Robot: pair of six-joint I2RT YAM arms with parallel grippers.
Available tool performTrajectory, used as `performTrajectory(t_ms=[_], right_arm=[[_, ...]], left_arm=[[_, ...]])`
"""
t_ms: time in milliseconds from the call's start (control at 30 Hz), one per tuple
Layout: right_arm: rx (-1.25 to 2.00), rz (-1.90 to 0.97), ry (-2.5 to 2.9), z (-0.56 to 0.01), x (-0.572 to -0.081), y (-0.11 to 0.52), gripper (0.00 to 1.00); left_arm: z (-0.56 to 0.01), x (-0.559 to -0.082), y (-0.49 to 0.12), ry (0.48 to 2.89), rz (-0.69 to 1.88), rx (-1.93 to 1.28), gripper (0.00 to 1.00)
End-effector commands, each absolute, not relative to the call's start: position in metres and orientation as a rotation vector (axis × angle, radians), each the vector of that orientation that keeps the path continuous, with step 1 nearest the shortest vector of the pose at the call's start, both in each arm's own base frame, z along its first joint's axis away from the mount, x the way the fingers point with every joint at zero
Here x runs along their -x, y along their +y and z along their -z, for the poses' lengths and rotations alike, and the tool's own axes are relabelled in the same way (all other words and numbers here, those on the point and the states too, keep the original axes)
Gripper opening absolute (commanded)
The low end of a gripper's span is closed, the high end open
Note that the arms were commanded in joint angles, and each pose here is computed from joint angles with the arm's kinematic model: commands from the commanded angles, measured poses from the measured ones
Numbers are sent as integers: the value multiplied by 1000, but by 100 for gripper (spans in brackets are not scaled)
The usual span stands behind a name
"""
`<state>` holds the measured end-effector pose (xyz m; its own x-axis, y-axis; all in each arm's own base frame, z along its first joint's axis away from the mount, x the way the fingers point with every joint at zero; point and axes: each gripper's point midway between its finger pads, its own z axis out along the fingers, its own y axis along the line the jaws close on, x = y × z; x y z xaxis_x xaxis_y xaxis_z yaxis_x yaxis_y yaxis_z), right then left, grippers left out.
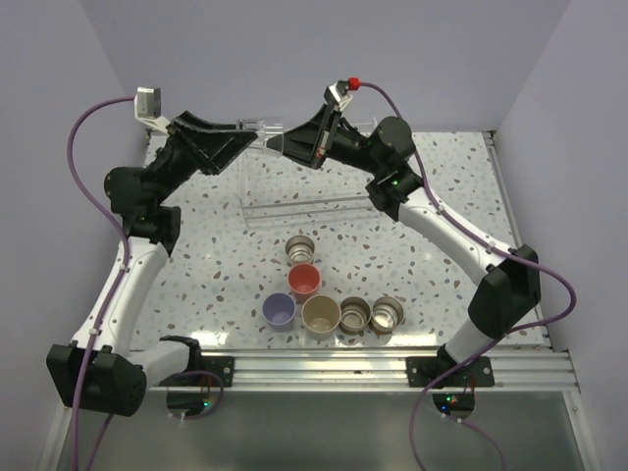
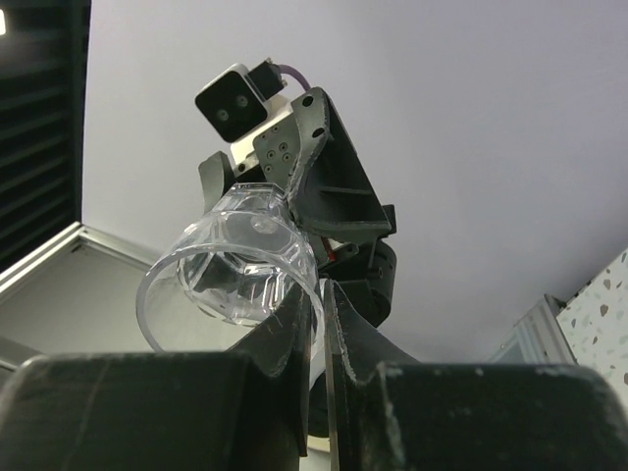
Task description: Load the cups into the dish rack
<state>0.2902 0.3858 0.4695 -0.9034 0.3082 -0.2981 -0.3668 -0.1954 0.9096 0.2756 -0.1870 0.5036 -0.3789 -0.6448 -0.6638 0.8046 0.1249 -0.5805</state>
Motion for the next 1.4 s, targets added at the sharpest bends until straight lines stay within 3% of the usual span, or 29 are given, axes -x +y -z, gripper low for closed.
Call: performTrajectory(t_ms=[0,167,200,267,533,633,667,767,967,1367], right_arm=[[80,-2114,1607,-477,-292,385,0],[62,-2112,1605,-475,-295,386,0],[59,-2113,1607,-475,-295,386,0],[52,-2110,1613,-473,-296,385,0],[29,-2017,1756,-439,-303,388,1],[6,-1965,1797,-428,-307,384,21],[-4,-1955,1812,-422,-309,384,46],[-17,-1934,1835,-415,-311,381,67],[15,-1823,1889,-401,-316,367,69],[-82,-1392,2105,-332,-321,268,70]], left_arm=[[-511,-263,-190,1170,1545,-245,56],[-508,-264,-191,1192,1544,-247,24],[-506,-265,-191,1205,1545,-240,10],[-506,-267,-191,1212,1529,-241,0],[-495,-283,-191,1327,1430,-227,0],[-496,-287,-190,1340,1407,-224,0],[-497,-287,-190,1341,1404,-225,0],[-498,-290,-189,1343,1386,-222,0],[-495,-307,-185,1388,1317,-201,0],[-467,-379,-179,1583,1071,-218,0]])
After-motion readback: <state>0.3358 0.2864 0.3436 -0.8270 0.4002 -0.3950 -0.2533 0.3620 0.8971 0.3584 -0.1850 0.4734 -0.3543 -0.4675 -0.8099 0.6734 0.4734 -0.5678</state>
